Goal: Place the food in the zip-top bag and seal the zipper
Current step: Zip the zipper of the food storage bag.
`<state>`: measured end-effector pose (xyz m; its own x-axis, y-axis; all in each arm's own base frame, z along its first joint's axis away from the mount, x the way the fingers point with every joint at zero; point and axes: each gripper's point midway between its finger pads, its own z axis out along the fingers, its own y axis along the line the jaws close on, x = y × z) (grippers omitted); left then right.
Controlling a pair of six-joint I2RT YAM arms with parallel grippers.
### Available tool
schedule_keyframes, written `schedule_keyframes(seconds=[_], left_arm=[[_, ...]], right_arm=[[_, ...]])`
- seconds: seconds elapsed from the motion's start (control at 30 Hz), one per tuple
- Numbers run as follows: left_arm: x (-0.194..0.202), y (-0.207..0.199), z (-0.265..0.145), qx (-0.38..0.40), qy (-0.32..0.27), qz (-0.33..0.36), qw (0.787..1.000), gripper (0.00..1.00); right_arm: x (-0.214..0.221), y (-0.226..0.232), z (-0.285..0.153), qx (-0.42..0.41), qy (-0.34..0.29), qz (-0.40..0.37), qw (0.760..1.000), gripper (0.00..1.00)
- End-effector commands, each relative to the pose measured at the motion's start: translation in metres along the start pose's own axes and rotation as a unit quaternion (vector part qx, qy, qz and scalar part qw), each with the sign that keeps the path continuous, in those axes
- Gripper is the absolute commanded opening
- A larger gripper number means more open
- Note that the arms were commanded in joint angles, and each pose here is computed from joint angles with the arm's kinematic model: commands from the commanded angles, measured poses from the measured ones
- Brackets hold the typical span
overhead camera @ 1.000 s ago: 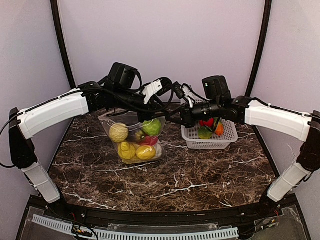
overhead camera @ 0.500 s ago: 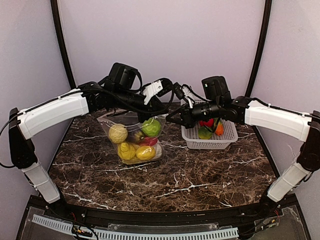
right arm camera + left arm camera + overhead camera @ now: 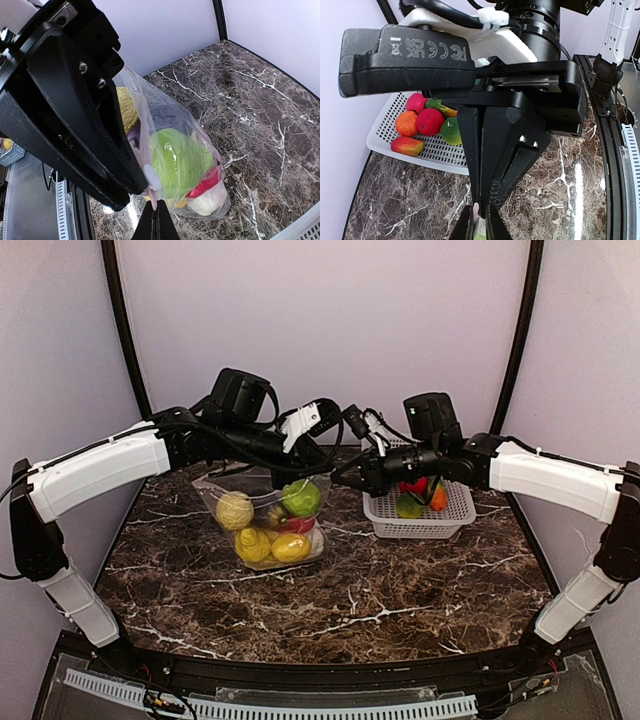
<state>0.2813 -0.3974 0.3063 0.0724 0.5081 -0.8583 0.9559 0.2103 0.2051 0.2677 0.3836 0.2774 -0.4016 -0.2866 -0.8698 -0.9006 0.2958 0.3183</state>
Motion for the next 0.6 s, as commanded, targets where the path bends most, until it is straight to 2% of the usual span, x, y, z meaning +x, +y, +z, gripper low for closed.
schedule_keyframes(seconds=[0.0, 0.23, 0.57], left_arm=[[0.002, -0.006, -0.011, 0.003, 0.006, -0.006, 1.0, 0.12], [-0.001, 0.002, -0.009, 0.016, 0.008, -0.015, 1.0, 0.26], [0.005, 0.002, -0.005, 0.036, 0.012, -0.027, 0.999, 0.27]], right_arm=[[-0.018, 0.02, -0.009, -0.034, -0.035, -0.024, 0.999, 0.0], [-0.017, 0.03, -0.011, -0.061, -0.036, -0.029, 0.997, 0.0], [-0.017, 0.03, -0.009, -0.065, -0.034, -0.03, 0.997, 0.0]])
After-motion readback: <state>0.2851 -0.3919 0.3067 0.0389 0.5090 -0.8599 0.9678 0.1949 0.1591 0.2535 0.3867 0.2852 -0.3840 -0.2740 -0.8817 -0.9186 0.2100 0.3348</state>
